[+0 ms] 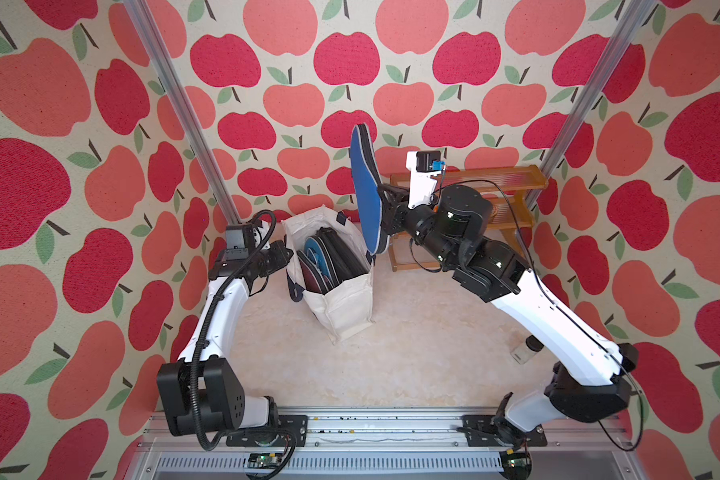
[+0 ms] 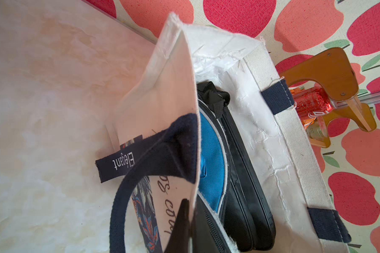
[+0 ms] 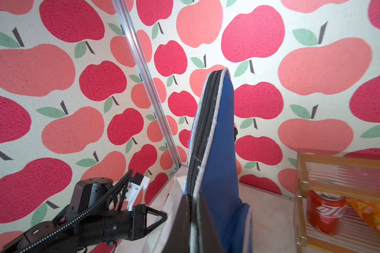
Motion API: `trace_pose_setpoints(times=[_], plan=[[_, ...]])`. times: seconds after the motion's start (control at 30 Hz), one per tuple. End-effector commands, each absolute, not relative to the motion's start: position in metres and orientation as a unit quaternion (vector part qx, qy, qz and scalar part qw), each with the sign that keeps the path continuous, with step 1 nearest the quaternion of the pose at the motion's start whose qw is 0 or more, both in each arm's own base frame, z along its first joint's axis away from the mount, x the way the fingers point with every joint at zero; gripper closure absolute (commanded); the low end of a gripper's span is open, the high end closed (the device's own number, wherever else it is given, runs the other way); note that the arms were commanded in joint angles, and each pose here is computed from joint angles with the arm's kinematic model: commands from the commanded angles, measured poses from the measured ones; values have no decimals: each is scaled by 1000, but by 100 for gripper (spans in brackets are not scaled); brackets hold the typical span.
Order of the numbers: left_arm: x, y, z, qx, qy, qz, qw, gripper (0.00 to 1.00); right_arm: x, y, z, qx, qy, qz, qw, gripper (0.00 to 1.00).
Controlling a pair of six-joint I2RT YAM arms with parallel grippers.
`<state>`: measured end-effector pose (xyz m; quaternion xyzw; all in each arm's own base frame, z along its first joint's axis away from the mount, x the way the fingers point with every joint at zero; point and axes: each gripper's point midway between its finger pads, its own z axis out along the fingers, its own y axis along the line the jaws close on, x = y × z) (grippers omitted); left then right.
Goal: Remove the ping pong set from the canvas bag
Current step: Pick up the ping pong set from the canvas bag, then place the ping pong set at the center of the board.
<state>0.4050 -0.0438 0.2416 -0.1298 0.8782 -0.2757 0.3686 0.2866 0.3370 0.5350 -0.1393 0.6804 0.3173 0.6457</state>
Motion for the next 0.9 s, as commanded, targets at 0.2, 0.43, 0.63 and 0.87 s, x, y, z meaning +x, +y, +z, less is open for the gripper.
trace_pose_setpoints(times=[0.2,0.43,0.63,0.87], plan=[[403,-52,225,-118,891,-269,347,100,277,229,493,-56,710,197,673,100],[402,-57,228,-110,893,-266,347,100,274,170,399,-25,775,70,627,100],[403,-60,236,-104,892,-269,348,100,284,138,322,-20,822,-20,568,100],[404,-60,259,-101,887,-270,361,100,302,127,255,-44,859,-112,498,100]])
